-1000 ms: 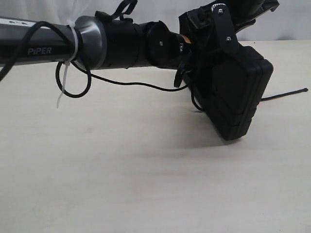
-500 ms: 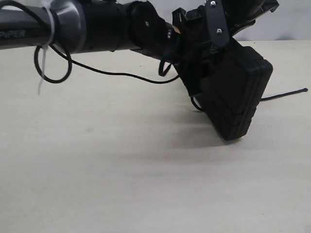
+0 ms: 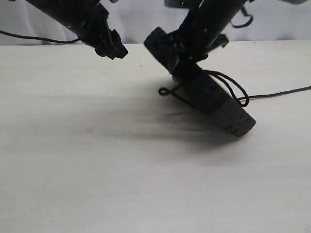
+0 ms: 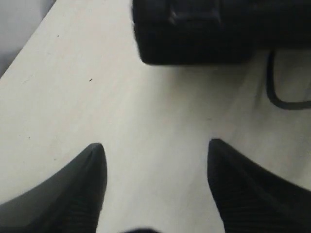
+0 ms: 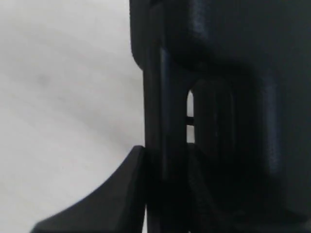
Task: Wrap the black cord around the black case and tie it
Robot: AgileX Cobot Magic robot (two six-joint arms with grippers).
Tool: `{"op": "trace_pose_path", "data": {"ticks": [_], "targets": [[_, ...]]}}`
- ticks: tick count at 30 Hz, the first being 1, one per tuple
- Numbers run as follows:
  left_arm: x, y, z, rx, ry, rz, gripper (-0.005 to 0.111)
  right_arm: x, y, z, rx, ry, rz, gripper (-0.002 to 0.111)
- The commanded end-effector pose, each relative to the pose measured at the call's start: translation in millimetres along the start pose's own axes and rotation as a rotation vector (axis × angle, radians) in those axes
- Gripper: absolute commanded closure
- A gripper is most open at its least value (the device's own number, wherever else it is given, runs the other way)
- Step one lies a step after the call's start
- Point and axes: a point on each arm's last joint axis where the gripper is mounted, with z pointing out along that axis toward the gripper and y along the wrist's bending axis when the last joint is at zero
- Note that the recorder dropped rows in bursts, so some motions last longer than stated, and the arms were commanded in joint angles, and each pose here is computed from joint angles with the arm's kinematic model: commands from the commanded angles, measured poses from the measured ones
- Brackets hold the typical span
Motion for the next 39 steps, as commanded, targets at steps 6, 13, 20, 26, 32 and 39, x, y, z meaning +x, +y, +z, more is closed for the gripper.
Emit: {"op": "trace_pose_path", "data": {"ticks": [6,13,20,26,32,39], "targets": [[6.4,4.5,-7.9,0.051,0.005,-0.078,0.05,14.3,24.8,37.0,0.044,0.034,-0.101,0.074],[4.6,1.3,-7.5,0.074,-0.004,-0.086,0.05,15.6,21.3,25.6,0.097,0.037,-0.137,0.054],[-8.4,-53.2,25.2,0.498,-0.14,0.15,0.05,14.1,-41.1,-38.4,0.254,-0.082,0.025,0.054],[-18.6,-114.3,107.2,0.411,-0.135,0.343,0.05,53.3,-164.8,-57.9,0.308,-0.063,0.364,0.054],[-18.1,-140.5,137.7,0.311,-0.112,0.51,0.05,71.4,-195.5,-52.0,0.265,-0.12,0.47,0.054],[-16.4,-132.3,147.3,0.222,-0.11,0.452,0.07,82.1,-207.0,-35.7,0.308,-0.06,0.482,0.054]]}}
